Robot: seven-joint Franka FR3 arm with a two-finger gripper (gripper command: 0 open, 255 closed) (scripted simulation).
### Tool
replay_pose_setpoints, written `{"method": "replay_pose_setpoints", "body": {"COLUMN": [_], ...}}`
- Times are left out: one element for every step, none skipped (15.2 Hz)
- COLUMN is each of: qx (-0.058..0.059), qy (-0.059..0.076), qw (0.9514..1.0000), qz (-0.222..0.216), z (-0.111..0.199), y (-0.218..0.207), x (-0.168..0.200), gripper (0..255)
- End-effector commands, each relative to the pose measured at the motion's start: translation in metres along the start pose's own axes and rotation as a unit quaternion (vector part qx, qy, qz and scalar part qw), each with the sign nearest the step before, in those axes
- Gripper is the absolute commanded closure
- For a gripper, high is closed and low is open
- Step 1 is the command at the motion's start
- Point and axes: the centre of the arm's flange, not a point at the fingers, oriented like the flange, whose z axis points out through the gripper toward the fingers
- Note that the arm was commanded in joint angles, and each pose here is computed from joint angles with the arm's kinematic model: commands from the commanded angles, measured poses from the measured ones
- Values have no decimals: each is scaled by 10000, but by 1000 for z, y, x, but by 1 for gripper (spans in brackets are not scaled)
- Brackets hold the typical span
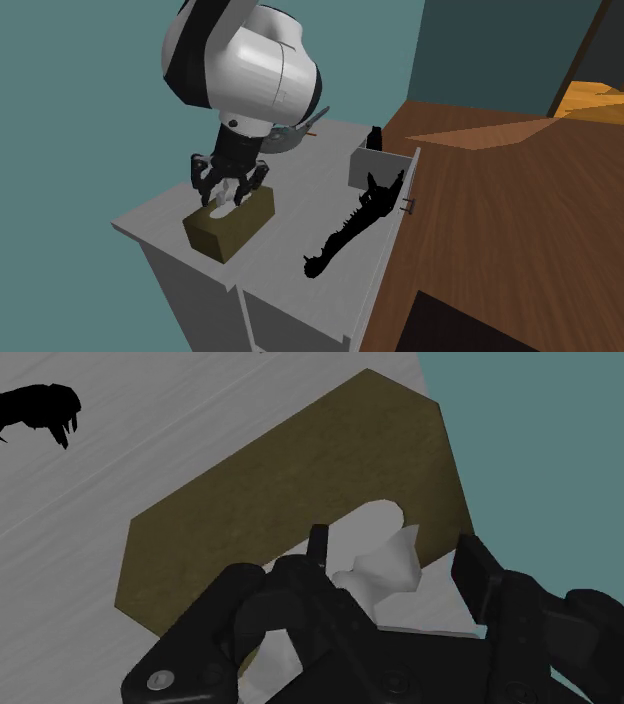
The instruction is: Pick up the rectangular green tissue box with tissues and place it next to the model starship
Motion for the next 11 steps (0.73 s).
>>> {"method": "replay_pose_setpoints", "body": {"qx": [0, 0, 0, 0, 0, 0, 0, 0, 0, 0, 0], "qy": [0, 0, 0, 0, 0, 0, 0, 0, 0, 0, 0], "qw": [10000, 10000, 10000, 10000, 10000, 10000, 10000, 10000, 10000, 10000, 10000], "qz": [0, 0, 0, 0, 0, 0, 0, 0, 0, 0, 0], "z": [0, 0, 0, 0, 0, 0, 0, 0, 0, -5, -10], "y": [0, 0, 0, 0, 0, 0, 0, 0, 0, -2, -4], "x": [0, 0, 0, 0, 0, 0, 0, 0, 0, 1, 2], "gripper": [255, 255, 255, 255, 255, 255, 255, 255, 255, 255, 255]}}
